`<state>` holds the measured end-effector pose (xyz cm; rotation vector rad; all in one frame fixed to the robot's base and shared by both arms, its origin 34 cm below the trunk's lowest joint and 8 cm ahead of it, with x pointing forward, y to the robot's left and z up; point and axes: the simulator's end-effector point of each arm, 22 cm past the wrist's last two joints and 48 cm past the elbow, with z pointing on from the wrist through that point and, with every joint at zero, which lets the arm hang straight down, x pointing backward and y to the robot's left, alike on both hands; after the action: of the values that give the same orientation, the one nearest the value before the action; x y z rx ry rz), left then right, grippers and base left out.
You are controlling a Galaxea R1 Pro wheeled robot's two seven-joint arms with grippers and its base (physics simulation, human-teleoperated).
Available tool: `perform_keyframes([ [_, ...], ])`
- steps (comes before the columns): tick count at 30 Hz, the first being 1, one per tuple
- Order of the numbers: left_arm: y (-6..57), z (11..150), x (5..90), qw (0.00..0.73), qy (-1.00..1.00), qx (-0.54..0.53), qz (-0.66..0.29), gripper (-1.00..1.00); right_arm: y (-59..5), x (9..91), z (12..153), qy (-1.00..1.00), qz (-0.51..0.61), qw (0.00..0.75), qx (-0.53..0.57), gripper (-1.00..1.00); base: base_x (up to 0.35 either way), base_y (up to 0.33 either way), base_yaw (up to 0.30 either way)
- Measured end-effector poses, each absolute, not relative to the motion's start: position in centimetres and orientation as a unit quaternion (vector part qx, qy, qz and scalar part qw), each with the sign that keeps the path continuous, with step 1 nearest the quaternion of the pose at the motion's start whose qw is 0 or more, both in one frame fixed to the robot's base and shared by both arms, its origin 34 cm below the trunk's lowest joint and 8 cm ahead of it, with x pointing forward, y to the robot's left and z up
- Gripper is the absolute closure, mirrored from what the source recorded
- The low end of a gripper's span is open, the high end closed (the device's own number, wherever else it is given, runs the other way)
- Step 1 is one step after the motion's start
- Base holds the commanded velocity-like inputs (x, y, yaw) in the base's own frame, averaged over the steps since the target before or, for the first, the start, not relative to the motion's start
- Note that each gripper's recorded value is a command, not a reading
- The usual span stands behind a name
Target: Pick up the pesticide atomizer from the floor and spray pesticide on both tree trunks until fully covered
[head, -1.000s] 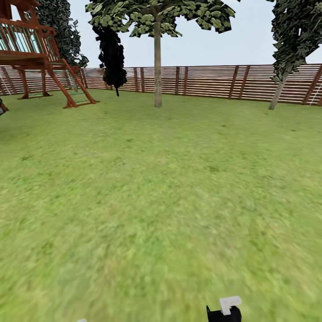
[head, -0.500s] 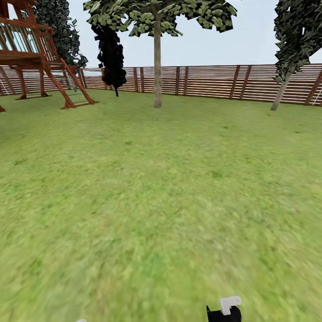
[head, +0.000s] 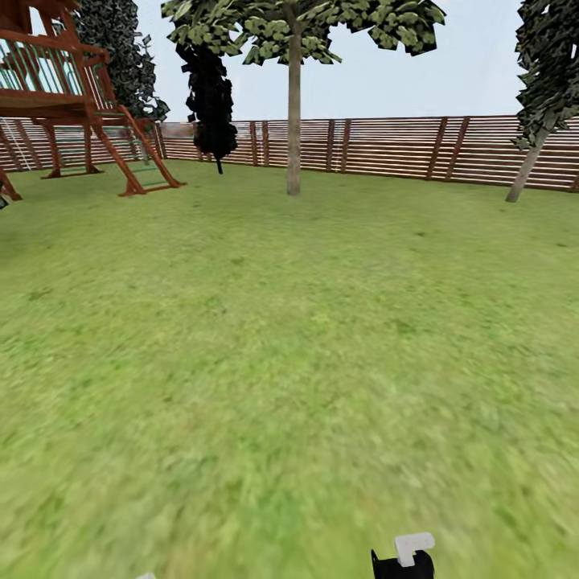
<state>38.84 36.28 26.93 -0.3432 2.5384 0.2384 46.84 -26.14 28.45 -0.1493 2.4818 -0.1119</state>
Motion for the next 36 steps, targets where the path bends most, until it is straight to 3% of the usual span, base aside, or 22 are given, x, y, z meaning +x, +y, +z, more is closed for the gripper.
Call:
perform_keyframes([
  [36,36.27,26.94,38.85,0.281,0.947,-0.128,0.089,1.0,-26.17,46.82,28.43,0.945,-0.043,0.32,-0.057,-1.0,0.34,0.0,-0.018],
])
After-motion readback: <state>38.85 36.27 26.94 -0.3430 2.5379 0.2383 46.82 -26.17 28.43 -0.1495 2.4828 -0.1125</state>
